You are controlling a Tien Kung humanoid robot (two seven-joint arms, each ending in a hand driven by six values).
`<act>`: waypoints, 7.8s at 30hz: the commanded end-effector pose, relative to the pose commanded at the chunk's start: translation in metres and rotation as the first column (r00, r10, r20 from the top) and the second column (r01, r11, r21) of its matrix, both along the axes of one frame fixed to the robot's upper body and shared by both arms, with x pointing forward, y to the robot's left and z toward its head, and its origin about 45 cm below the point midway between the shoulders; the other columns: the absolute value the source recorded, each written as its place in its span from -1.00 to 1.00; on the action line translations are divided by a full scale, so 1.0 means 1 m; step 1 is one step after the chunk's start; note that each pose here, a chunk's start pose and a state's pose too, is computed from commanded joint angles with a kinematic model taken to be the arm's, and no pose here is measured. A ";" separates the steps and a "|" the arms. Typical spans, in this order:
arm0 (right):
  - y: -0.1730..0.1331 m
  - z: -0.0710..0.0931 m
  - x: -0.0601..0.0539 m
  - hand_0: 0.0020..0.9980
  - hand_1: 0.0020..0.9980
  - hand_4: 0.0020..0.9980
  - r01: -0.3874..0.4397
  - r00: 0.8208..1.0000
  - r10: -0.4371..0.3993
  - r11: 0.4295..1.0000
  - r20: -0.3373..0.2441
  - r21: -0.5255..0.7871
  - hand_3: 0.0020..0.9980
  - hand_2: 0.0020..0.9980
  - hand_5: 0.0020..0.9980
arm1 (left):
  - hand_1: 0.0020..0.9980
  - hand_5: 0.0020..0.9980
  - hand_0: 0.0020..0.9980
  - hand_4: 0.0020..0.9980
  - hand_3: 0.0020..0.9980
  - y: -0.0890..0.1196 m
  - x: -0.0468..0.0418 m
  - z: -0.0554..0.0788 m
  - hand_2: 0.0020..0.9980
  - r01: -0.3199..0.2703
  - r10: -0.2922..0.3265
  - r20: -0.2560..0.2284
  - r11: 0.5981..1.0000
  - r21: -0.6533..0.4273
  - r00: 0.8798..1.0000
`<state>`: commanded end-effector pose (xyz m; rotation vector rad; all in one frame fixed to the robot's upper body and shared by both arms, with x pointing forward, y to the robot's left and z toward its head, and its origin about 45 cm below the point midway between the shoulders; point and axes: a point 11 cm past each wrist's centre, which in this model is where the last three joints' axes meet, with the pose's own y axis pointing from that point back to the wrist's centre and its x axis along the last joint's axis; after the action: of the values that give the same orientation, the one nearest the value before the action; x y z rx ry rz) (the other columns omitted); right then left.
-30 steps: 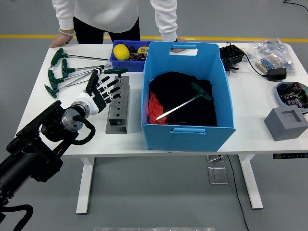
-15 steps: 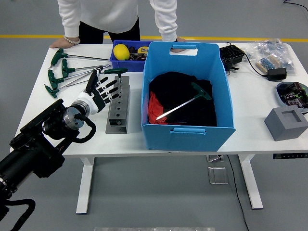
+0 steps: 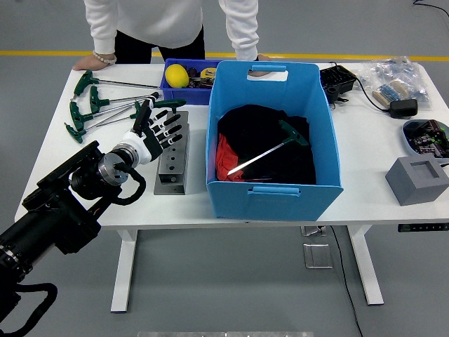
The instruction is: Lift tool from toolbox,place it in box,lift tool from toolbox,place it in box
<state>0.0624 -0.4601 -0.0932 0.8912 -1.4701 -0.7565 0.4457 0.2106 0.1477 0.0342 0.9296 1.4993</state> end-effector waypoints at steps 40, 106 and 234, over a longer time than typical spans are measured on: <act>0.000 0.002 0.013 0.30 0.23 0.59 -0.041 0.999 0.041 0.999 0.010 -0.001 0.11 0.42 0.23 | -0.23 1.00 -0.52 0.86 0.84 -0.016 0.0142 -0.002 0.22 0.018 -0.017 0.013 0.999 -0.029 1.000; 0.001 -0.001 -0.003 0.30 0.23 0.60 -0.020 1.000 0.020 1.000 -0.013 0.005 0.11 0.42 0.23 | 0.46 1.00 0.28 0.82 0.70 -0.033 0.0230 0.059 0.74 0.094 -0.073 0.153 0.986 -0.140 0.986; -0.003 0.000 -0.005 0.30 0.20 0.58 0.004 1.000 -0.004 1.000 -0.021 0.004 0.12 0.41 0.23 | 0.87 0.65 0.80 0.81 0.82 0.062 -0.1813 0.008 1.00 -0.302 -0.071 0.571 0.793 0.530 0.818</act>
<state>0.0578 -0.4627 -0.0930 0.8812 -1.4529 -0.7698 0.2644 0.2728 0.1560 -0.0129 -0.0630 1.7388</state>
